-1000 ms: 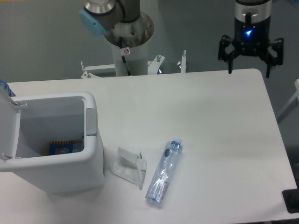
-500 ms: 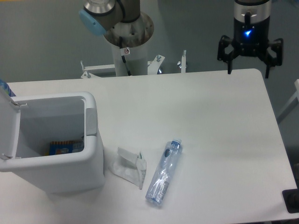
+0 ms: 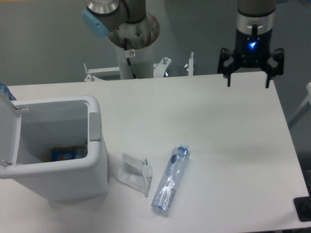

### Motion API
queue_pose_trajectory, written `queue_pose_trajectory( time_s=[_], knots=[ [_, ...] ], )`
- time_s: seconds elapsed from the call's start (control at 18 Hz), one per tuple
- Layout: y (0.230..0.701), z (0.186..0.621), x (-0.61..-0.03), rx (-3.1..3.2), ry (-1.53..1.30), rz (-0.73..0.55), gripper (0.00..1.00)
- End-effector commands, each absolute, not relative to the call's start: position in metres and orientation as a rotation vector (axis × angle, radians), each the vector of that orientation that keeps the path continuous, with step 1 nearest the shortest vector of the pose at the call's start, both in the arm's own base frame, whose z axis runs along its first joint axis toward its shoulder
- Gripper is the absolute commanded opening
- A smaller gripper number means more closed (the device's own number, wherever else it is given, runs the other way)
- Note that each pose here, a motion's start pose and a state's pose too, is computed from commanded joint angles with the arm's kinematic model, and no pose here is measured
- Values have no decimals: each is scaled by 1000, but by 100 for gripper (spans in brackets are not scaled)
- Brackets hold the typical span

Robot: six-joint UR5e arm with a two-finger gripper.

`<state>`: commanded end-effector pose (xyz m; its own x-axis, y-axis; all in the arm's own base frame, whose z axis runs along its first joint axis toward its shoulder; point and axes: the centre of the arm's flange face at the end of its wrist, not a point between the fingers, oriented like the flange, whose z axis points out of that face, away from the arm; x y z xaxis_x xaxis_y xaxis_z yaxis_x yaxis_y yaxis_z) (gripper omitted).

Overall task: Place the trash in the trash can
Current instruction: 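Move the open gripper down toward the white paper wrapper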

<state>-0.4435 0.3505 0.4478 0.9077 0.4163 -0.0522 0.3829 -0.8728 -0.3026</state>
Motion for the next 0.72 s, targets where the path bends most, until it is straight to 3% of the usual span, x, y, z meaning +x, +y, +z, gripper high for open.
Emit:
queue_pose_trajectory(
  time_s=[0.22, 0.72],
  knots=[
    [383, 428, -430, -2708, -669, -26, 100],
    [460, 356, -394, -2738, -895, -248, 100]
  ],
)
